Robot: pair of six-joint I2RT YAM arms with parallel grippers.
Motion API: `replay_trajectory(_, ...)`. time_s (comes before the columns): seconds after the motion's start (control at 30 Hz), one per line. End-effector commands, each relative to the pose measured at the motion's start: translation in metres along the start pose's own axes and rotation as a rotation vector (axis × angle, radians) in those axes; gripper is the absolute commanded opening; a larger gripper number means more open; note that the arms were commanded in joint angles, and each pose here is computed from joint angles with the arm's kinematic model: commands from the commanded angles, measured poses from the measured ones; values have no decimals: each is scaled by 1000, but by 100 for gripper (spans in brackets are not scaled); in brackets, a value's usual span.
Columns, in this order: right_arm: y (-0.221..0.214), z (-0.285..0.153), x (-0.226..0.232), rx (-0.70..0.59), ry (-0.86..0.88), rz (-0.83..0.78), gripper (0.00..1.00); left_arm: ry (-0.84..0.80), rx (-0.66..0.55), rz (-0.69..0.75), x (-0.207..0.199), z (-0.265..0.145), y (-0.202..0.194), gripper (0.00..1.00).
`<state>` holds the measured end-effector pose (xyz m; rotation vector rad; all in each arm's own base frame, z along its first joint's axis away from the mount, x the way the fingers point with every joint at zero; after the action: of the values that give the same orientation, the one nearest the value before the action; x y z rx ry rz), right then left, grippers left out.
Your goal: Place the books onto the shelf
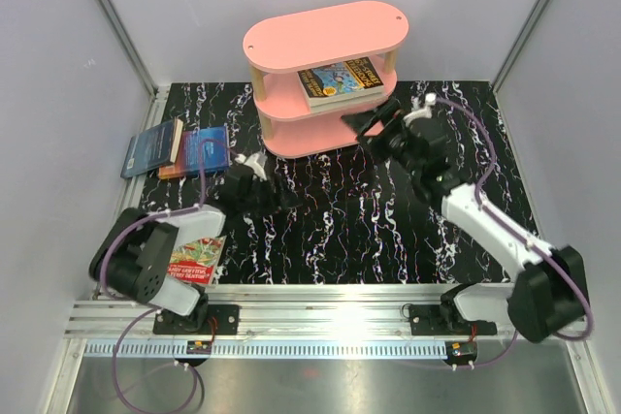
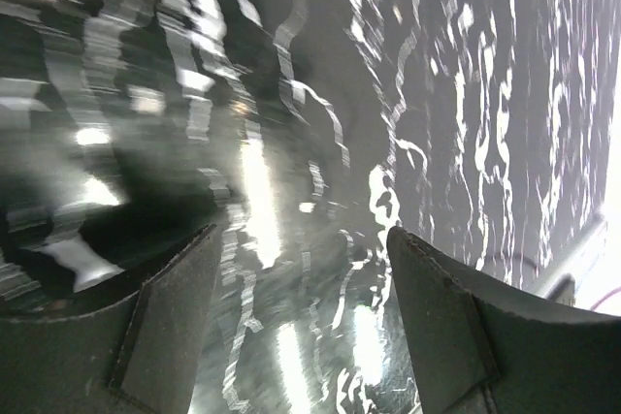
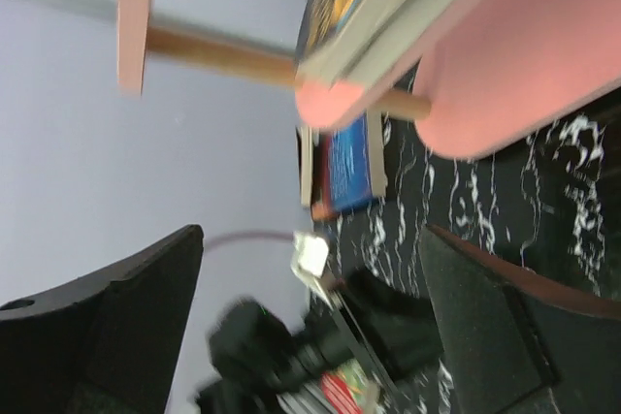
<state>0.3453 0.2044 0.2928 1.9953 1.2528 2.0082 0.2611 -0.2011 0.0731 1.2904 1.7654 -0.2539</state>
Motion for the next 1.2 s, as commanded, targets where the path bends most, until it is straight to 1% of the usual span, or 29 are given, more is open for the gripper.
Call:
replay_trajectory(0.0, -58, -32, -29, 87, -134, -210, 100, 58, -145, 10, -3, -35, 43, 74)
replay_trajectory(0.03, -70, -37, -35, 114, -138, -199, 100, 148, -158, -17, 11, -44, 45, 75)
replay_trajectory(0.07, -81, -44, -37, 140, -124, -193, 100, 273, -297, -39, 26, -55, 66, 78)
replay_trajectory(0.1, -98, -50, -56, 177, -150, -183, 100, 322, -382, -53, 28, -68, 74, 81)
replay_trajectory(0.13, -105, -54, -61, 190, -151, -155, 100, 367, -430, -75, 35, -76, 78, 83)
replay_trajectory(0.17, -108, -58, -64, 188, -145, -145, 100, 384, -500, -113, 38, -84, 86, 87)
replay_trajectory(0.23, -123, -65, -71, 222, -118, -131, 100, 352, -620, -172, 39, -102, 97, 94)
replay_trajectory(0.27, -125, -66, -72, 228, -115, -135, 100, 334, -666, -231, 41, -108, 100, 99)
replay_trajectory(0.3, -127, -67, -73, 242, -114, -141, 100, 310, -730, -287, 46, -119, 111, 99)
replay_trajectory(0.33, -129, -68, -73, 257, -107, -151, 100, 248, -795, -327, 46, -129, 118, 99)
replay_trajectory(0.37, -130, -68, -71, 265, -99, -155, 100, 195, -852, -413, 53, -141, 130, 99)
replay_trajectory(0.4, -131, -69, -70, 277, -93, -158, 100, 169, -886, -453, 61, -147, 133, 99)
replay_trajectory(0.43, -132, -70, -69, 281, -87, -165, 100, 117, -937, -485, 62, -156, 144, 99)
replay_trajectory(0.47, -132, -72, -69, 286, -83, -168, 100, 84, -972, -558, 73, -167, 154, 99)
replay_trajectory(0.53, -134, -75, -72, 292, -85, -176, 100, 13, -1005, -611, 82, -175, 166, 99)
replay_trajectory(0.57, -134, -77, -72, 289, -81, -179, 100, -9, -979, -720, 101, -172, 168, 99)
replay_trajectory(0.6, -136, -79, -77, 289, -93, -181, 100, -47, -973, -763, 106, -171, 171, 99)
replay_trajectory(0.63, -136, -80, -78, 287, -91, -176, 100, -153, -1013, -745, 101, -177, 183, 99)
replay_trajectory(0.67, -137, -80, -79, 284, -89, -173, 100, -190, -1000, -870, 121, -169, 175, 99)
replay_trajectory(0.7, -139, -82, -82, 292, -95, -168, 100, -242, -1022, -902, 125, -169, 177, 99)
replay_trajectory(0.73, -140, -82, -82, 296, -93, -168, 100, -403, -1074, -878, 111, -182, 189, 99)
replay_trajectory(0.77, -141, -82, -83, 302, -93, -167, 100, -452, -1094, -879, 113, -186, 192, 99)
replay_trajectory(0.8, -143, -84, -84, 311, -95, -165, 100, -444, -1075, -936, 131, -174, 192, 99)
replay_trajectory(0.83, -143, -85, -85, 311, -95, -165, 100, -527, -1094, -902, 125, -181, 198, 99)
replay_trajectory(0.87, -144, -85, -86, 312, -96, -165, 100, -579, -1108, -955, 130, -182, 201, 99)
replay_trajectory(0.9, -145, -86, -88, 313, -101, -165, 100, -588, -1109, -993, 141, -175, 201, 99)
replay_trajectory(0.97, -145, -88, -91, 314, -113, -170, 100, -601, -1085, -1039, 148, -171, 204, 99)
replay_trajectory(1.03, -146, -88, -94, 318, -123, -176, 100, -594, -1107, -1017, 146, -175, 202, 99)
replay_trajectory(1.17, -148, -87, -97, 320, -130, -176, 100, -572, -1183, -924, 137, -189, 203, 99)
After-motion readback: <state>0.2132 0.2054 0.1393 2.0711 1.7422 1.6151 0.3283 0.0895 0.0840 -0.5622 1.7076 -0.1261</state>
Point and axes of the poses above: each gripper's point midway between its finger pads, its own z axis out along the fingers, its own x axis along the line the jaws close on, y = z × x, the point moved 5 cm from there along -z, back along the fingers, and after that the axes turned 12 degrees about -z, right-handed, at the moved point
